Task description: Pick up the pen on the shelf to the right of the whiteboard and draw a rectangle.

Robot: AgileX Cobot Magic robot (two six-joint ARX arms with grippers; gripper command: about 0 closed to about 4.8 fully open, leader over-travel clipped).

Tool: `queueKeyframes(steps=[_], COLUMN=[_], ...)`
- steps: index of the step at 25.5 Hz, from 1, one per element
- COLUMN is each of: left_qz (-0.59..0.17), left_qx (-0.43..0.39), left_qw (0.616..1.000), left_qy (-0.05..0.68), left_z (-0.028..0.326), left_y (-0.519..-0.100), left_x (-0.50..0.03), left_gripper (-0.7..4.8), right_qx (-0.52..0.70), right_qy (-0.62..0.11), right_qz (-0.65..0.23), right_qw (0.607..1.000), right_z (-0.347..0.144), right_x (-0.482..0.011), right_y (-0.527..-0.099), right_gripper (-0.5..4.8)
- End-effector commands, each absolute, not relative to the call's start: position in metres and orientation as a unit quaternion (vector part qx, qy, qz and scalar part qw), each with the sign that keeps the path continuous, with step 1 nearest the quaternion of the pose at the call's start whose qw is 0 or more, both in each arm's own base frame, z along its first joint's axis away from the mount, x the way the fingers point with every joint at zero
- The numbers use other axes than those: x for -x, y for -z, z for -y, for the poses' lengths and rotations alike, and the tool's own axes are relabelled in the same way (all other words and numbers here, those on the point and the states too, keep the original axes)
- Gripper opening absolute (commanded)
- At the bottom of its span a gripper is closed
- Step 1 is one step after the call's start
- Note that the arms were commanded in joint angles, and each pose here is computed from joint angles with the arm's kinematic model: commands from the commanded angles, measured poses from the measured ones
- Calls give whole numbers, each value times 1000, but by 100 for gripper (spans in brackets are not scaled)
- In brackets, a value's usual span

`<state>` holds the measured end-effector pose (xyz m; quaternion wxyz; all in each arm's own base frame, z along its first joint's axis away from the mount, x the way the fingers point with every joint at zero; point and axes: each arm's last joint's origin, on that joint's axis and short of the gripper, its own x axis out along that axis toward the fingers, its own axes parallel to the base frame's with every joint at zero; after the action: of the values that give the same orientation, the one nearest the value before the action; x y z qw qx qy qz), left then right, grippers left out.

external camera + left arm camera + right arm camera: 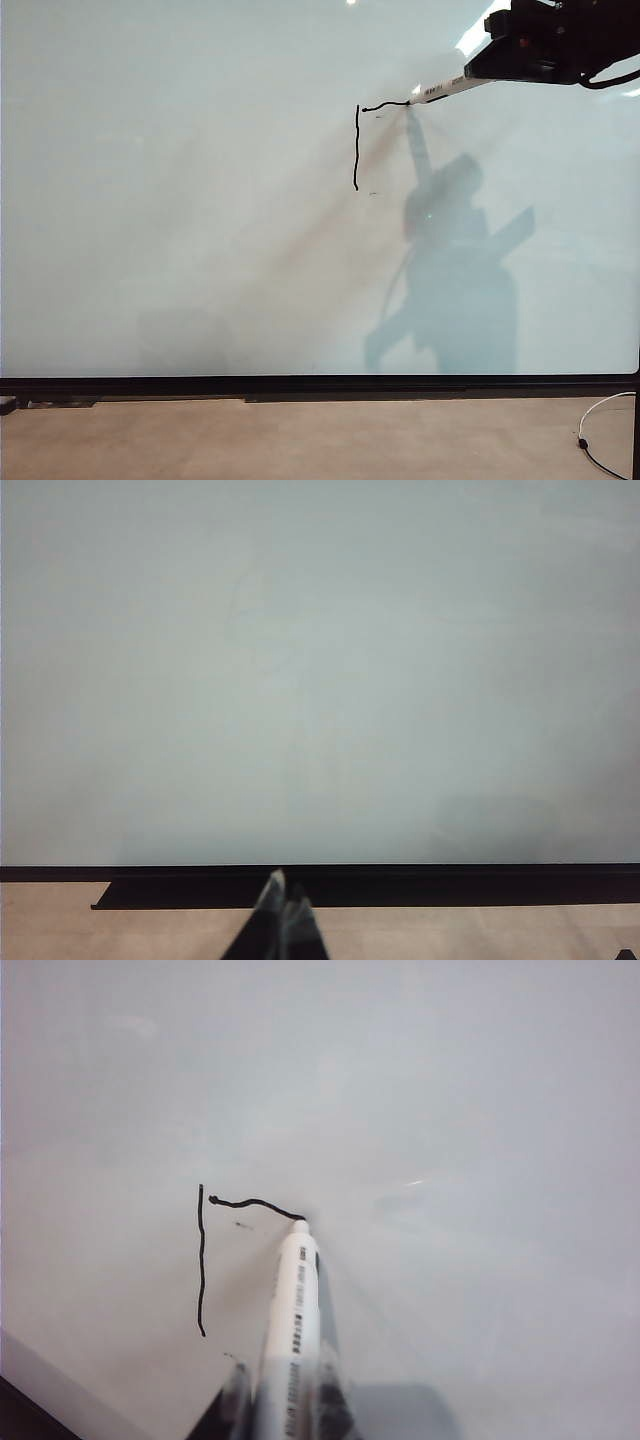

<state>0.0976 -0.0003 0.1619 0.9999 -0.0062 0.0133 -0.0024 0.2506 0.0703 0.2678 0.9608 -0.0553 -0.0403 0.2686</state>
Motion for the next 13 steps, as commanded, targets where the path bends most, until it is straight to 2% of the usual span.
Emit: queueKeyframes(steps=[1,13], left_qz=[-9,-9], left_qx=[4,4], left_qw=[1000,1000], left_qy=[3,2], left_z=[0,0], left_y=[-163,-163], left_x=[-97,-98], left_gripper=[-4,-4], right_qx=[56,57], right_qy=[-242,-227], right_qz=[46,45], right_qw=[968,971], right_z=[-66,-57], right_x=[-252,-252], right_y=[-270,-271], right_gripper=[-5,-5])
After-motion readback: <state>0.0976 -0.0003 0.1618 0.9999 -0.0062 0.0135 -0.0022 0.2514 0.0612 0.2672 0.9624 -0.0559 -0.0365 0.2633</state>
